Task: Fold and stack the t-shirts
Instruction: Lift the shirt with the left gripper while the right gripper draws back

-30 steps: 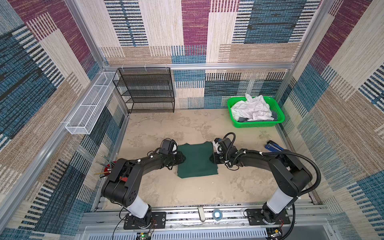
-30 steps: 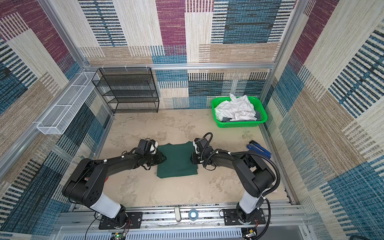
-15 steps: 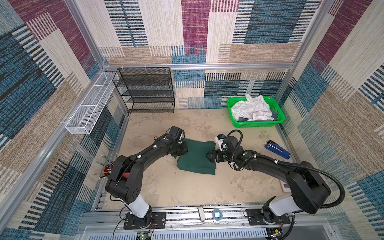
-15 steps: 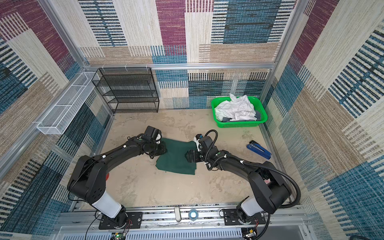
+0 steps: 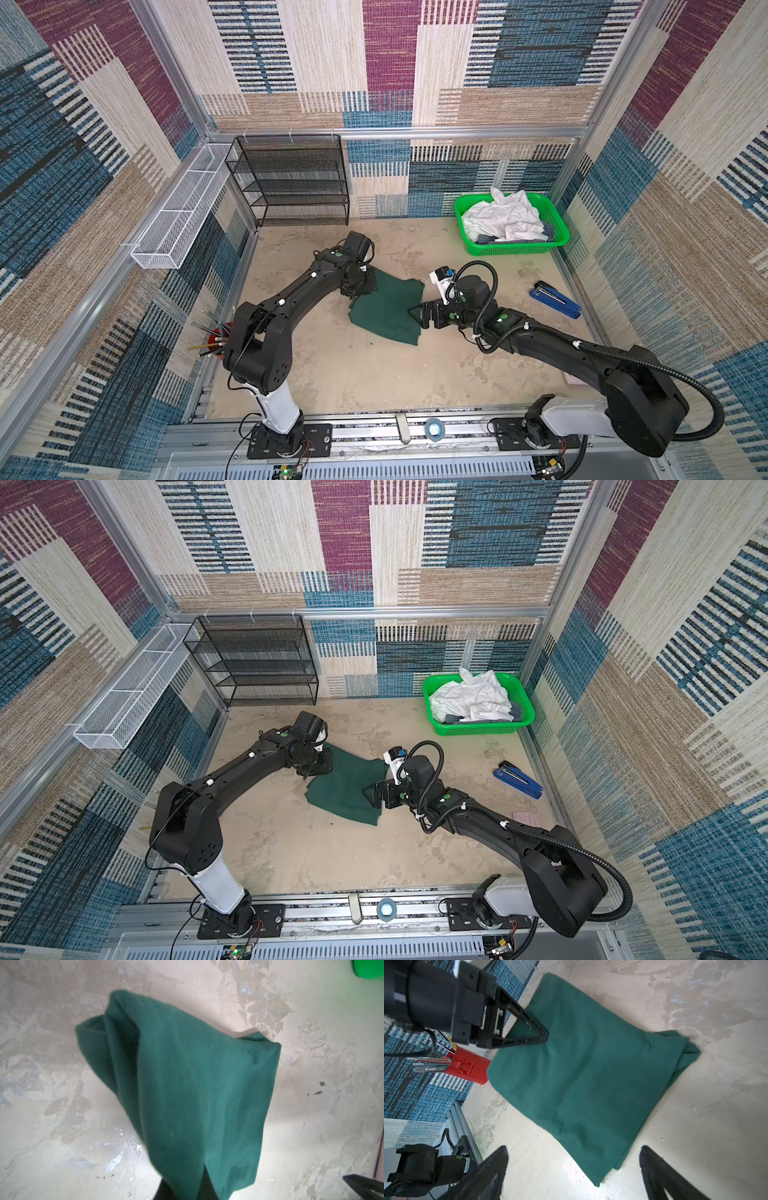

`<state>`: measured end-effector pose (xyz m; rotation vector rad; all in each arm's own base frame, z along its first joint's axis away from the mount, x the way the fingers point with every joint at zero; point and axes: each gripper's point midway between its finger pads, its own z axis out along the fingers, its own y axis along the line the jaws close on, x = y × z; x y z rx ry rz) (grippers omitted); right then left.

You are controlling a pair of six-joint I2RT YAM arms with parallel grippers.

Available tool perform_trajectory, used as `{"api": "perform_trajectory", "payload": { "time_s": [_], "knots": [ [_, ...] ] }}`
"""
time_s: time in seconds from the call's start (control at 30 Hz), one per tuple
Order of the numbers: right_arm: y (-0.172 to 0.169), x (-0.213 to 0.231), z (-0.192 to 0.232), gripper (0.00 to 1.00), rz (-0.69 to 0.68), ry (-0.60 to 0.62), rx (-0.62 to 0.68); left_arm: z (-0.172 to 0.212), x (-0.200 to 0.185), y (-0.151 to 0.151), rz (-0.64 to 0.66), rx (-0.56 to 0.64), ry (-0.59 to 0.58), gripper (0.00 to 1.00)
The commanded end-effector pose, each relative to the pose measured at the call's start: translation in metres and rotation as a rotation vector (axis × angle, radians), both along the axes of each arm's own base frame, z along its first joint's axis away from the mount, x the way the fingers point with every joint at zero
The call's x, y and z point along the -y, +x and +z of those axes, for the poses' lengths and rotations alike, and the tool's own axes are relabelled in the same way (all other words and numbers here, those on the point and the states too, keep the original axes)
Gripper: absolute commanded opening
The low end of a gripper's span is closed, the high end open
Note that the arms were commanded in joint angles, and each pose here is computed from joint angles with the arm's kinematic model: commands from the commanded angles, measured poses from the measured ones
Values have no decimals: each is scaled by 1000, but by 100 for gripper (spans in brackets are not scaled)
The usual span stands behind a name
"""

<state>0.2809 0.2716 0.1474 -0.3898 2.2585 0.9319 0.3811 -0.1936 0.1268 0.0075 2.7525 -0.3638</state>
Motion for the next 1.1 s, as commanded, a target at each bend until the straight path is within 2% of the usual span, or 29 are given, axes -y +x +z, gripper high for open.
{"api": "perform_trajectory", "payload": {
  "time_s": [0.0, 0.23, 0.5, 0.73, 1.07],
  "knots": [
    [1, -1, -1, 99, -3, 7, 0, 10, -9, 17, -20, 41, 84, 0],
    [-1, 1, -3, 99, -8, 6, -17, 32, -23, 60, 7, 106, 128, 0],
    [-2, 3, -3, 99, -16, -4, -18, 46, -57, 100, 69, 149, 165, 0],
    [-6, 7, -6, 99, -21, -10, -25, 53, -103, 121, 159, 176, 208, 0],
    [-7, 9, -9, 99, -25, -19, -31, 54, -166, 135, 281, 181, 201, 0]
  ]
}}
